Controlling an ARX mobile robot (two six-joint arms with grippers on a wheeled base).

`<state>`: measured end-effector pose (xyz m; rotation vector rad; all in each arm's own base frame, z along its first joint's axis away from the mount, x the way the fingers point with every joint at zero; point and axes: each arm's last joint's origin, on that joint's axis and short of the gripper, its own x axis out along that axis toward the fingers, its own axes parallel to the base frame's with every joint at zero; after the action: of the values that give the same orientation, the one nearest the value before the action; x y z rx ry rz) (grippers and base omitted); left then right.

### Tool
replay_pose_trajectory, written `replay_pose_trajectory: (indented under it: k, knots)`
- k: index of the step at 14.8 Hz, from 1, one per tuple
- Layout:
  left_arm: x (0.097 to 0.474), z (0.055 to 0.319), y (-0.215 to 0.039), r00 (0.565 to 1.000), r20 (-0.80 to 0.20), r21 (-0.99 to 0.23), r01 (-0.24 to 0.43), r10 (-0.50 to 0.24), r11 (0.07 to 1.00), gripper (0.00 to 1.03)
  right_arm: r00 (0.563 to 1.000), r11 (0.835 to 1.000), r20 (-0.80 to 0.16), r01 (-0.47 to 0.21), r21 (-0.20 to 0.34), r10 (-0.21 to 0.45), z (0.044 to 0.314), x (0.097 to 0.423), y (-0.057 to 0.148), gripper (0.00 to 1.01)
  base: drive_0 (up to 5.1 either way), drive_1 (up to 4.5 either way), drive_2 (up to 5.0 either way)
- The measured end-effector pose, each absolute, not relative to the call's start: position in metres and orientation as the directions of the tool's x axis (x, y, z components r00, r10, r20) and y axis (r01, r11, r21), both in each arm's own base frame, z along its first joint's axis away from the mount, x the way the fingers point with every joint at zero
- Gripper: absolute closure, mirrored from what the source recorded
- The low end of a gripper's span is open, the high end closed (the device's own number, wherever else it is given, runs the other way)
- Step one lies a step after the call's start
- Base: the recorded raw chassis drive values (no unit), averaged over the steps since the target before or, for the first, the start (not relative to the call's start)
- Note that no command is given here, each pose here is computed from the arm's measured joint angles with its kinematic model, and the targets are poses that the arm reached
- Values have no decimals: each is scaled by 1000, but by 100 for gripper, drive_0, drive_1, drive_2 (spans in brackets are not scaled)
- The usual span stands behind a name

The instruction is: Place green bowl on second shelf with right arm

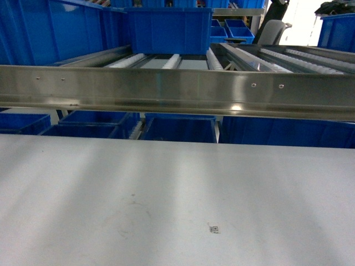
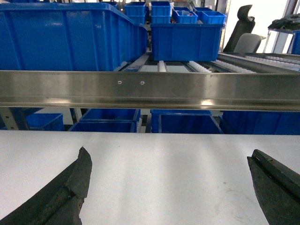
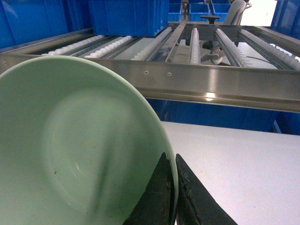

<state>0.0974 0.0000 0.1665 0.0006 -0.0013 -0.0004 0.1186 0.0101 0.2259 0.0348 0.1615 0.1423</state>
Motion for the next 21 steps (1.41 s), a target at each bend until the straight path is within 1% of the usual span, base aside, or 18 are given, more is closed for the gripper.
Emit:
replay_pose_trajectory:
  k: [21]
  knots:
    - [97,167,0,1000,2,1,-1,1,1000,5,977,989,-156,-139,46,145,226,119,10,99,-497,244,244]
